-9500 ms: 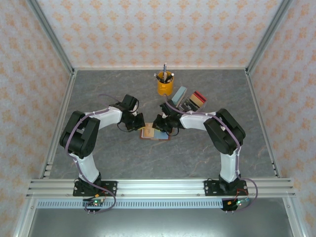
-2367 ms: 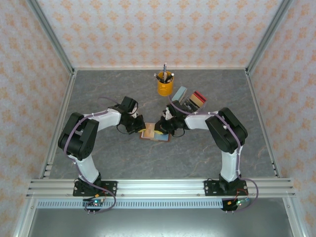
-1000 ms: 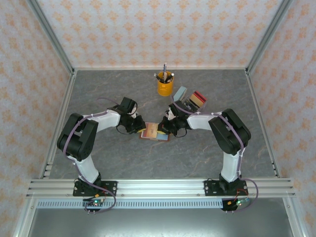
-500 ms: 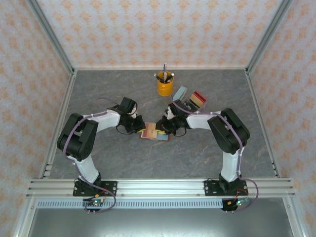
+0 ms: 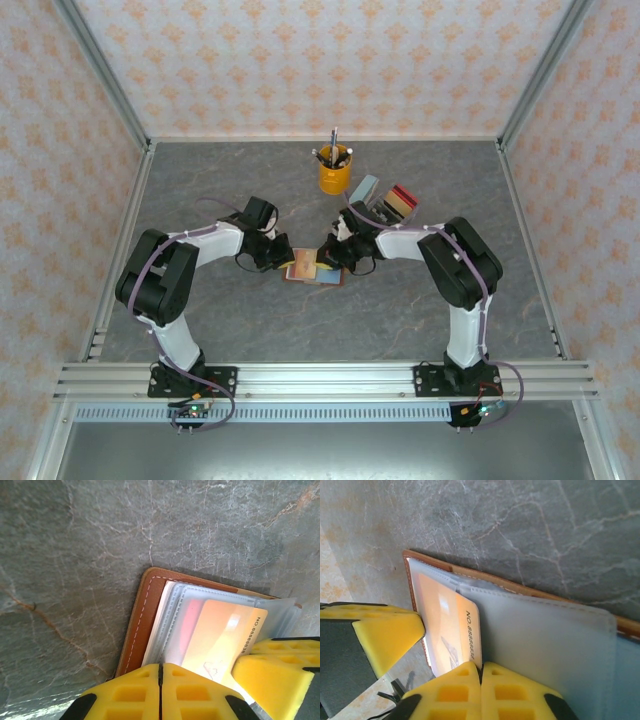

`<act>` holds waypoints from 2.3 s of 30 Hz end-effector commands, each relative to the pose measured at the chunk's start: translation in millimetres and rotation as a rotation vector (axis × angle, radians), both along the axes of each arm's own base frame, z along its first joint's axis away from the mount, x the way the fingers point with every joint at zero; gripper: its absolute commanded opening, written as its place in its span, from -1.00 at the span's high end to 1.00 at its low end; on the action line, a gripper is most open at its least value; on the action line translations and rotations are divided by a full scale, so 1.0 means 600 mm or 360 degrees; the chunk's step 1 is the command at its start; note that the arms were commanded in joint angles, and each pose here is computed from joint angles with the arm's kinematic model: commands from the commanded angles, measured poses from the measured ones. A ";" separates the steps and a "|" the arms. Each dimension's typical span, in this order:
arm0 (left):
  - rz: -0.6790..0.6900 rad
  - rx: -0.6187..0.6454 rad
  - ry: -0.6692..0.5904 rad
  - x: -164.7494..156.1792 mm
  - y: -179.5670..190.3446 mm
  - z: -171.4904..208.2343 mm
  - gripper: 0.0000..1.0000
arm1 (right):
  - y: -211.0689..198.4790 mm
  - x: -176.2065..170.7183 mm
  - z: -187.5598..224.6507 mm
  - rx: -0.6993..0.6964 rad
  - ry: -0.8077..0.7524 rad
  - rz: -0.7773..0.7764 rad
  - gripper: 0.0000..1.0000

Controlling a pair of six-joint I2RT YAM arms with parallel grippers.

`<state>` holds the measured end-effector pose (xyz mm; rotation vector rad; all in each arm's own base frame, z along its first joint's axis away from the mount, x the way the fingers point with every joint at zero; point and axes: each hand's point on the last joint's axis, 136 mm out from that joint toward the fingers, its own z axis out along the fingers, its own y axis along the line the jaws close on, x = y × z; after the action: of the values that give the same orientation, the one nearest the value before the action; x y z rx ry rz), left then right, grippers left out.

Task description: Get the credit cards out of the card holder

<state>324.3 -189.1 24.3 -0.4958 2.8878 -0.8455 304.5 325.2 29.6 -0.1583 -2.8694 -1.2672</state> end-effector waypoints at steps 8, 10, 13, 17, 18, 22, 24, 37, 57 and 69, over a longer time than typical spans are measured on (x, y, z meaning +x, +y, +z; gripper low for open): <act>0.0027 0.0172 0.0090 -0.017 0.031 -0.018 0.79 | -0.066 -0.030 0.007 -0.0288 -0.0047 0.0053 1.00; 0.0028 0.0155 0.0071 -0.014 0.028 -0.011 0.76 | -0.071 -0.035 0.023 -0.0289 -0.0081 0.0079 1.00; 0.0029 0.0109 0.0013 -0.002 0.020 0.009 0.68 | -0.075 -0.037 0.055 -0.0283 -0.0160 0.0114 1.00; 0.0031 0.0069 -0.0088 0.017 0.013 0.054 0.41 | -0.081 -0.033 0.111 -0.0258 -0.0341 0.0135 1.00; 0.0031 0.0060 -0.0116 0.022 0.011 0.066 0.33 | -0.083 -0.031 0.124 -0.0256 -0.0395 0.0136 1.00; 0.0028 0.0048 -0.0230 0.040 0.011 0.120 -0.04 | -0.103 -0.021 0.186 -0.0292 -0.0634 0.0121 1.00; 0.0024 0.0072 -0.0277 0.046 0.016 0.142 -0.23 | -0.113 -0.018 0.214 -0.0320 -0.0723 0.0127 1.00; -0.0126 -0.0520 -0.0688 0.056 -0.050 0.288 -0.94 | -0.088 -0.019 0.344 0.0025 -0.0944 0.0370 1.00; -0.0369 -0.1123 -0.1043 0.034 -0.121 0.433 -0.11 | -0.067 0.024 0.431 0.0599 -0.0890 0.0332 1.00; -0.0373 -0.1126 -0.1170 0.024 -0.132 0.470 1.00 | -0.066 0.036 0.439 0.0722 -0.0846 0.0273 0.83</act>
<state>349.3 -258.1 277.9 0.0248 2.0377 -1.6460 325.1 276.9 272.7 0.4198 -2.8470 -1.9972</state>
